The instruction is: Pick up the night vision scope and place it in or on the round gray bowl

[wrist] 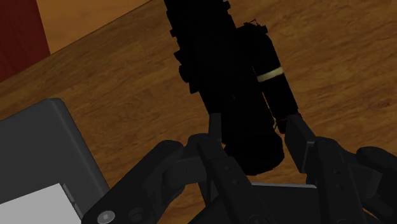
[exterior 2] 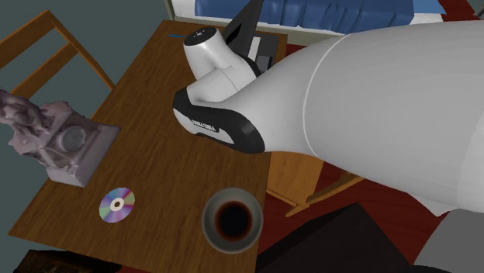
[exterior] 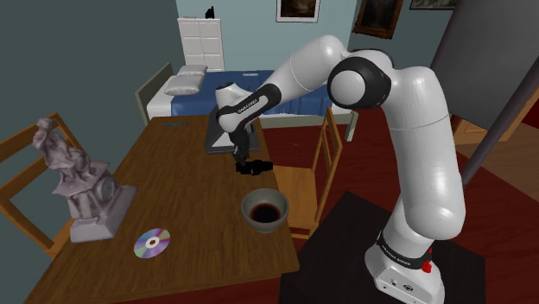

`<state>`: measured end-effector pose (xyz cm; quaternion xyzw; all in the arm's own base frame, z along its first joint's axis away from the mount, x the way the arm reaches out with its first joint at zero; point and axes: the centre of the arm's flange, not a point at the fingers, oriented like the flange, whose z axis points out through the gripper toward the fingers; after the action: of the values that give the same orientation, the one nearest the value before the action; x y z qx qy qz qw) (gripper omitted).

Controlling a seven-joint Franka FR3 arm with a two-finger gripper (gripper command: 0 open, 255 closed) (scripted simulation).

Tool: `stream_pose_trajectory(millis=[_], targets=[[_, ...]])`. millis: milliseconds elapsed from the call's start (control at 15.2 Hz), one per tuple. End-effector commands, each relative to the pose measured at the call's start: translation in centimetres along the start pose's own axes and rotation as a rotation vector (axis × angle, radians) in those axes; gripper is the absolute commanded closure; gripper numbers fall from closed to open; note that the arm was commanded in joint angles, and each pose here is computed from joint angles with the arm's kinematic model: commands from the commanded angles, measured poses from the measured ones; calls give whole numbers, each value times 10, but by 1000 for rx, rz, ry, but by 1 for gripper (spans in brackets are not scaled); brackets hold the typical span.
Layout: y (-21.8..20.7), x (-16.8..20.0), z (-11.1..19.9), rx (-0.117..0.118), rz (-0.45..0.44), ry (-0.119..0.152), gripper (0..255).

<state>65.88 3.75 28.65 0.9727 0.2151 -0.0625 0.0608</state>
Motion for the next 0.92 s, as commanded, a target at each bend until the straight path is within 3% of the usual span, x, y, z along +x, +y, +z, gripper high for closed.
stream_pose_trajectory(millis=[0,858], targets=[[1,-2,-9,0,0,0,255],[7,-12,-77,0,0,0,255]])
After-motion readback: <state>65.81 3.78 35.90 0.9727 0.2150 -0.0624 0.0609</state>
